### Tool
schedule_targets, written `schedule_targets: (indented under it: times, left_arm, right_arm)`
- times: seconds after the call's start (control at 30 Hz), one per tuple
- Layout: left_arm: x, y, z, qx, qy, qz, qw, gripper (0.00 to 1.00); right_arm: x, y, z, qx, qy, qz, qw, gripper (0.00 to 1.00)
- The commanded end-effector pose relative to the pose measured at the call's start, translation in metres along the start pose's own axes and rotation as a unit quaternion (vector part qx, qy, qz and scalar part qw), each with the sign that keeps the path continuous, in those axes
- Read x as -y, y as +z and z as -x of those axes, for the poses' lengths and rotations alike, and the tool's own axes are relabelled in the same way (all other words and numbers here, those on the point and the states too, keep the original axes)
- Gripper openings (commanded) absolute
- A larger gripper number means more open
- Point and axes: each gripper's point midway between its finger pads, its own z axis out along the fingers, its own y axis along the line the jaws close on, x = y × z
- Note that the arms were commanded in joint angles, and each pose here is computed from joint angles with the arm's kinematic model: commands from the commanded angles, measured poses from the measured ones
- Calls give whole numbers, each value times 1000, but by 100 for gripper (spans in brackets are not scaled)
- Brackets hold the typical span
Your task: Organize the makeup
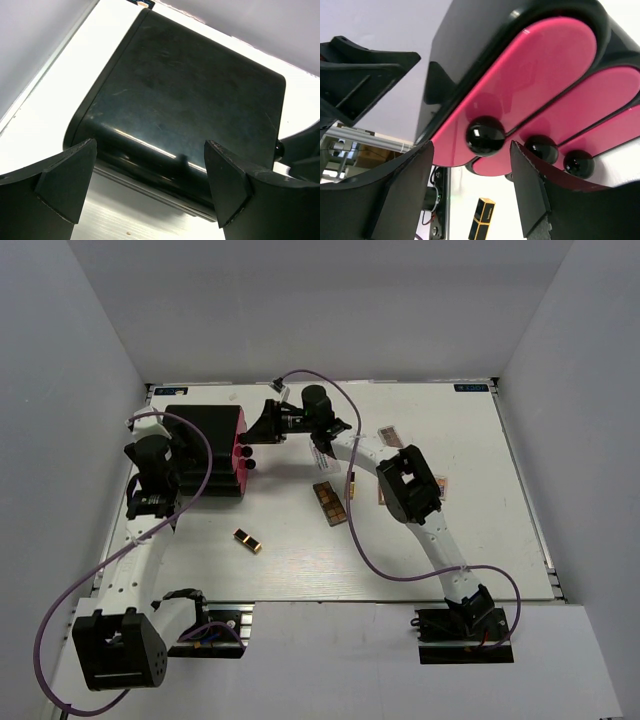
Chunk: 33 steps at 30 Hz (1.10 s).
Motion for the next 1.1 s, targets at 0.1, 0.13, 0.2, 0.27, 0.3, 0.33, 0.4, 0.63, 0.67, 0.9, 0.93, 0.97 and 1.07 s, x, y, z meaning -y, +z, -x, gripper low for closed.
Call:
schedule_targets:
  times: [0.1,0.13,0.2,0.27,0.3,0.33,0.4,0.63,0.67,0.9,0.93,0.97,1.07]
  left_arm:
    - [15,3,14,3,-1,-40,999,98]
    - [17,4,11,-3,-1,-42,999,98]
    - [15,8,8,-12,-1,-42,999,98]
    - [17,9,4,-18,0,-47,999,98]
    - [17,10,2,-22,-1,-47,999,98]
    - [18,10,1,-24,0,-49,999,98]
    - [18,10,0,-24,0,-50,998,98]
    - [21,10,1,-24,0,-57,998,98]
    - [21,10,1,-24,0,-58,998,98]
    - [23,12,-1,-30,1,-62,998,98]
    - [23,12,-1,-30,1,-63,998,98]
    - [23,12,-1,-28,1,-62,998,98]
    - [22,12,-2,-31,1,-62,998,98]
  right_arm:
    - [-15,9,15,24,-29,24,999,68]
    - [-16,9,17,27,-32,24,999,68]
    - [-15,12,15,29,-37,24,999,67]
    - [-15,14,16,35,-41,24,998,66]
    - [-12,15,17,38,-44,22,998,66]
    - [-13,17,19,41,-53,23,997,66]
    - [-13,18,19,44,-60,26,997,65]
    - [-7,22,9,41,-46,32,998,59]
    - [-6,22,9,41,-46,32,998,58]
    - [-8,20,9,42,-53,37,997,43]
    - [-8,19,8,42,-53,37,997,41]
    - [-8,19,7,42,-55,38,997,39]
    - [-8,13,8,40,-57,39,997,30]
